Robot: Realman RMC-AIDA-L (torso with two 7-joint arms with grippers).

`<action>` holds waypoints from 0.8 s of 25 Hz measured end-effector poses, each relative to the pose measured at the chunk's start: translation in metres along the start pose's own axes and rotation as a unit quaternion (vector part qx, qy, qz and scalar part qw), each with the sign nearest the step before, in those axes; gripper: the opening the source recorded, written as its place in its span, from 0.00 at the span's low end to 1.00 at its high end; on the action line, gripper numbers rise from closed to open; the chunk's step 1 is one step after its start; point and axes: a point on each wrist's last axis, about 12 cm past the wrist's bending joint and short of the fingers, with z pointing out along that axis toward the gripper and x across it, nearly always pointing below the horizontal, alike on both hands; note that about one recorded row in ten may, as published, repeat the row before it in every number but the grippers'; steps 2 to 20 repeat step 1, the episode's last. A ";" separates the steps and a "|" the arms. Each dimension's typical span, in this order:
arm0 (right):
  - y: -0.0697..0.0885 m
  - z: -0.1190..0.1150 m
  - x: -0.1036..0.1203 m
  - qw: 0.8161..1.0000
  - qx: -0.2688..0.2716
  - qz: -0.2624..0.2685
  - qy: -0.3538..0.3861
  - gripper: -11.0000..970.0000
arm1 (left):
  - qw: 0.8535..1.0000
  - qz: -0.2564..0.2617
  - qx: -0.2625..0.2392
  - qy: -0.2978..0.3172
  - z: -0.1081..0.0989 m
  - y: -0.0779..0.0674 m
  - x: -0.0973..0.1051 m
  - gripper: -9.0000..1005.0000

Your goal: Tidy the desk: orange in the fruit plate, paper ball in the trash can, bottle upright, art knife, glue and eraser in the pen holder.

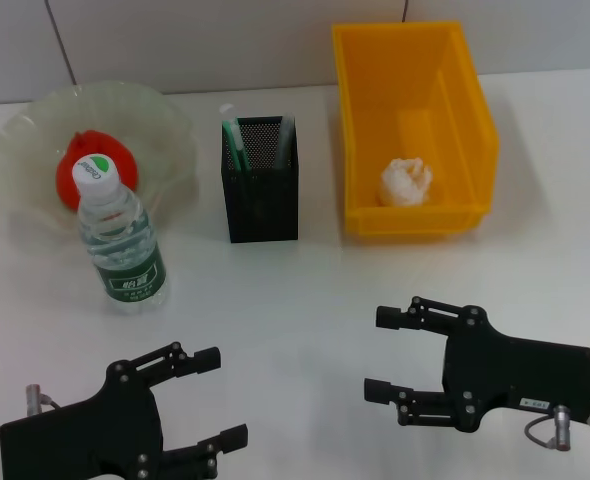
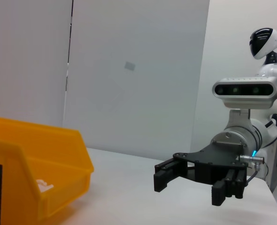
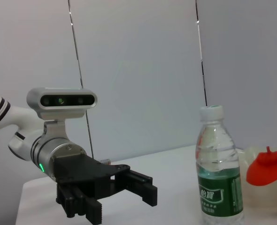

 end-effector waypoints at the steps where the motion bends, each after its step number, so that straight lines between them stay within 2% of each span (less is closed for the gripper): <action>1: 0.000 0.000 0.000 1.000 0.000 0.000 -0.001 0.81 | 1.000 0.001 0.000 -0.001 0.000 0.000 0.000 0.80; 20: 0.000 0.000 0.000 1.000 0.000 0.000 -0.001 0.81 | 1.000 0.001 0.000 -0.001 0.000 0.000 0.000 0.80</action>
